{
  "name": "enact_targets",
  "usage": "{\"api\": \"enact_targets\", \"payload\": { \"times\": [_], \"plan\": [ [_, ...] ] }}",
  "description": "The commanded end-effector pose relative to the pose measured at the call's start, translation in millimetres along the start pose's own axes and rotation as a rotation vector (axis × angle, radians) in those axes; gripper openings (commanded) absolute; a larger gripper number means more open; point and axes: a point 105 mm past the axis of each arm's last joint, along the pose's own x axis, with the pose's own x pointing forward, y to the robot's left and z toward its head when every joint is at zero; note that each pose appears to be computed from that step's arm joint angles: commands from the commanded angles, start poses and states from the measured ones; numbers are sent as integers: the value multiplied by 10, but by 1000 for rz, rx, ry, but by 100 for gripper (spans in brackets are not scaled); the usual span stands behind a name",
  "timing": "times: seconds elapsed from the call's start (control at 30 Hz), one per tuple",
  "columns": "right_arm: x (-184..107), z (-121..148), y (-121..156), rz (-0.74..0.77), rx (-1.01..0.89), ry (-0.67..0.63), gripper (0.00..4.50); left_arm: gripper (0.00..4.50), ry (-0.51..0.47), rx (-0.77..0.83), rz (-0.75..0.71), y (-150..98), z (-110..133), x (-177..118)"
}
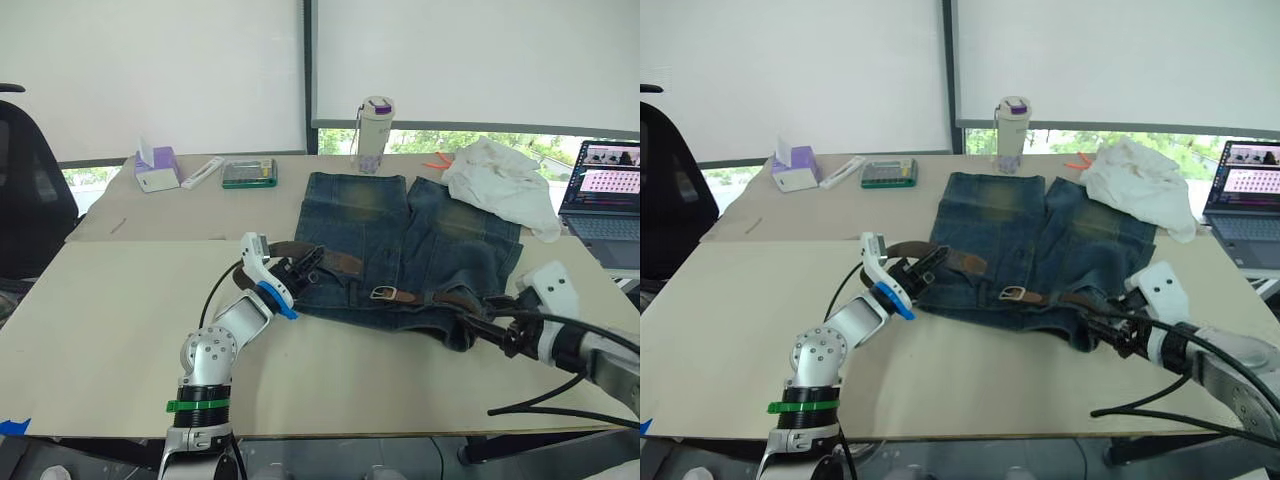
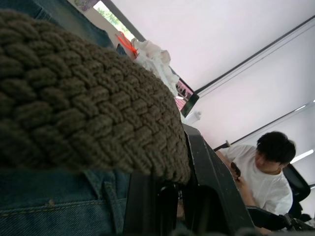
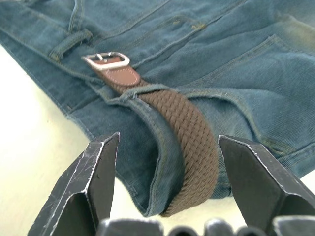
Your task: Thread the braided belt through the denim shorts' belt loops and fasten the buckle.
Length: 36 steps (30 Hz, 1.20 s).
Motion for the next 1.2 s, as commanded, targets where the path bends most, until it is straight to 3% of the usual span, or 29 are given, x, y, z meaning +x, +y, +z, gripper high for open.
{"api": "enact_targets", "payload": {
  "times": [0.03,0.2,0.47,0.57,0.77,0.87,1.2],
  "plan": [
    [18,-19,10,-37,-59,30,353,0,14,39,-19,-38,-23,1],
    [65,-246,-133,-151,-147,141,353,0,12,48,-20,-30,-12,4],
    [-60,-305,-510,-341,-447,287,353,0,15,56,-13,-1,-13,-11],
    [-117,-262,-584,-370,-541,315,353,0,15,57,-12,4,-11,-16],
    [-108,-208,-473,-296,-570,316,353,0,18,58,-6,24,-28,-23],
    [-70,-123,-189,-146,-368,217,353,0,18,57,-3,31,-27,-29],
    [-18,454,358,166,-49,-176,353,0,86,73,153,246,-134,-61]
  ]
}}
